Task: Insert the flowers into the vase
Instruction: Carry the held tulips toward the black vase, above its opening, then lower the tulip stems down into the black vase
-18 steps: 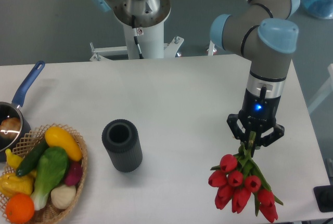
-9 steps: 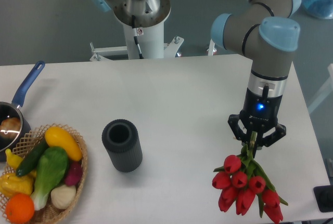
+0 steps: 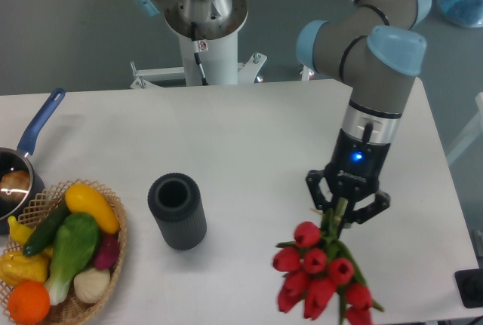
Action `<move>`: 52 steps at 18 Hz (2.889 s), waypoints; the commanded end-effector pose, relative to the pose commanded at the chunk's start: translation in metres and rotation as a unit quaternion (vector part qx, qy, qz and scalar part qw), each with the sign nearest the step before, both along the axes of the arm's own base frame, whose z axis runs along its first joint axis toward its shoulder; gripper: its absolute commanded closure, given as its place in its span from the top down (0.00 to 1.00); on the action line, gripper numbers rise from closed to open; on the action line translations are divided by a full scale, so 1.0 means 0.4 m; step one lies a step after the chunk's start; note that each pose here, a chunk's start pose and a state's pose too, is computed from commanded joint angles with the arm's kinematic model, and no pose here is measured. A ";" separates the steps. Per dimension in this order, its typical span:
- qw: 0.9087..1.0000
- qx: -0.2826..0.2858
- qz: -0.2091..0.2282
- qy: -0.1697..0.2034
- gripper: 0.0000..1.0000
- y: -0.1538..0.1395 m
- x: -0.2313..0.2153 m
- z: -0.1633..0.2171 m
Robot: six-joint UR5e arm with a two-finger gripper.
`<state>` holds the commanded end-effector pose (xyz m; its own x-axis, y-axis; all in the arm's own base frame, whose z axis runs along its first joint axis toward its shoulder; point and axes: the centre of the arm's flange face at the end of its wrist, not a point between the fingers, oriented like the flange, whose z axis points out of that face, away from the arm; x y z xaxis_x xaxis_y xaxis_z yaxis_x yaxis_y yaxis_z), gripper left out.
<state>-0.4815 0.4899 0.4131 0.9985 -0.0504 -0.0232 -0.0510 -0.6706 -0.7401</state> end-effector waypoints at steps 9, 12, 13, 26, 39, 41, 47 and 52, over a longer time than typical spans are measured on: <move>0.996 0.067 -0.056 -0.033 0.17 0.019 0.130 0.059; 0.994 0.068 -0.074 -0.032 0.17 0.054 0.174 0.062; 0.994 0.068 -0.080 -0.033 0.17 0.065 0.188 0.060; 0.980 0.115 -0.142 -0.076 0.13 0.119 0.322 0.067; 0.951 0.190 -0.204 -0.131 0.14 0.106 0.385 -0.005; 0.950 0.195 -0.205 -0.135 0.14 0.101 0.387 -0.012; 0.944 0.208 -0.217 -0.136 0.14 0.088 0.400 -0.047; 0.934 0.234 -0.231 -0.139 0.14 0.068 0.415 -0.088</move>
<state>-0.3156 0.5171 0.3778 0.8435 -0.5266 0.1059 -0.0182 -0.2250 -0.9742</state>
